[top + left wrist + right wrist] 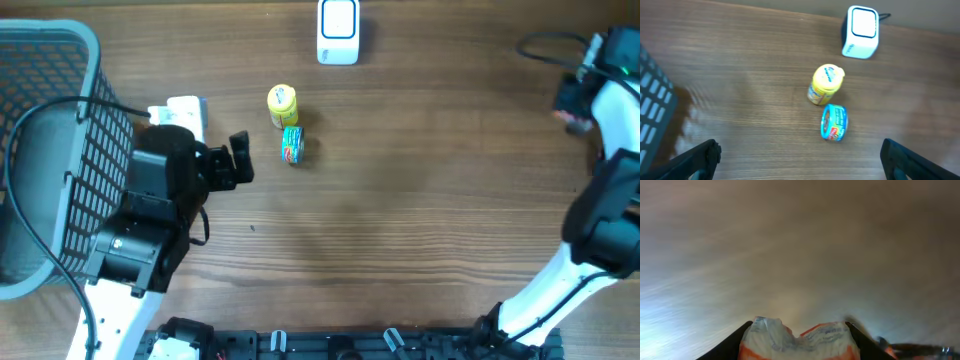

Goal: Scan the item barcode

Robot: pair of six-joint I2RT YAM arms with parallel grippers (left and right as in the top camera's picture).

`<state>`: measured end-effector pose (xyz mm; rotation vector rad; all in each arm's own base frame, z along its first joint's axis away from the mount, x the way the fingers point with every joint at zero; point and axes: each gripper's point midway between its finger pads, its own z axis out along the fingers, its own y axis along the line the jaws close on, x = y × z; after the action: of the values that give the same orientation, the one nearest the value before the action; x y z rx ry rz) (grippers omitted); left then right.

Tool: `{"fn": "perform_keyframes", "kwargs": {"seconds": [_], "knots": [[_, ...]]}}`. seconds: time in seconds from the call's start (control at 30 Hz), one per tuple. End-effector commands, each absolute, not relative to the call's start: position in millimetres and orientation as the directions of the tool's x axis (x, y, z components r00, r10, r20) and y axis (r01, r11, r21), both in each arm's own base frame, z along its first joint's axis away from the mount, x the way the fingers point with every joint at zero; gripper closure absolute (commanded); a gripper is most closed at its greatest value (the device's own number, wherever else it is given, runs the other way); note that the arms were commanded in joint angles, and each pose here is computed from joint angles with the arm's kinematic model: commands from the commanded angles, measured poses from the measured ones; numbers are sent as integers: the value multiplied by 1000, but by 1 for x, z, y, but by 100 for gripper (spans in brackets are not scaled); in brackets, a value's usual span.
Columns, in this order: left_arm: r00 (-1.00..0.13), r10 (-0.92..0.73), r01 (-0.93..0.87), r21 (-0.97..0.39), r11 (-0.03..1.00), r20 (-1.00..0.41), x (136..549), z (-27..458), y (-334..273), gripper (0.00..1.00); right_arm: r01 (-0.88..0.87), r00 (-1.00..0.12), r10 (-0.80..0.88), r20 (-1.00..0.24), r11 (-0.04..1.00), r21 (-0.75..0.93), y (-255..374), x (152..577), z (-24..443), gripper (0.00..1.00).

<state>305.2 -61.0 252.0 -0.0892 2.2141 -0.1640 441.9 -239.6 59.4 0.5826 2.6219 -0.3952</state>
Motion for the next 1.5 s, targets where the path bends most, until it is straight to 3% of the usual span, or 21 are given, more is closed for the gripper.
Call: {"fn": "perform_keyframes", "kwargs": {"seconds": [0.0,0.07,0.1,0.13,0.23,0.33,0.5,0.57,0.67,0.77,0.83,0.97,1.27,1.47], "knots": [[-614,-104,38,-160,986,-783,301,250,-75,0,561,-795,485,-365,816,-139,-268,403,-1,46],[-620,-92,52,-158,986,-779,299,248,-80,0,599,-774,527,-351,789,-136,-283,391,-11,44],[-626,-86,57,-156,986,-775,298,247,-81,0,615,-763,544,-348,778,-130,-289,386,-12,32],[-636,-79,60,-152,987,-767,295,244,-82,0,627,-751,562,-347,772,-108,-295,382,-13,0],[-650,-74,57,-147,988,-756,292,241,-81,0,636,-742,576,-344,766,-91,-300,378,0,0],[-641,-78,56,-148,987,-763,291,244,-80,0,611,-736,544,-403,790,-50,-290,397,44,0],[-635,-81,58,-152,987,-768,290,246,-80,0,585,-618,489,-616,809,56,-254,429,177,0],[-638,-80,67,-159,985,-766,289,246,-82,0,563,-558,517,-649,811,161,-219,429,220,0],[-643,-78,80,-169,982,-762,289,246,-85,0,384,-593,528,-608,849,362,-133,422,264,0],[-664,-58,119,-181,976,-746,287,241,-92,0,248,-684,446,-577,886,390,-83,412,269,0],[-689,23,208,-167,964,-725,287,231,-104,0,270,-734,461,-500,872,408,-64,401,256,0],[-769,24,169,-166,971,-639,302,195,-109,0,308,-785,459,-415,872,380,-47,386,240,0],[-883,54,136,-144,980,-467,340,97,-132,0,336,-801,451,-395,883,328,-47,378,233,0],[-840,115,229,-153,961,-530,350,98,-167,0,337,-802,451,-391,883,328,-47,377,231,0]]}}
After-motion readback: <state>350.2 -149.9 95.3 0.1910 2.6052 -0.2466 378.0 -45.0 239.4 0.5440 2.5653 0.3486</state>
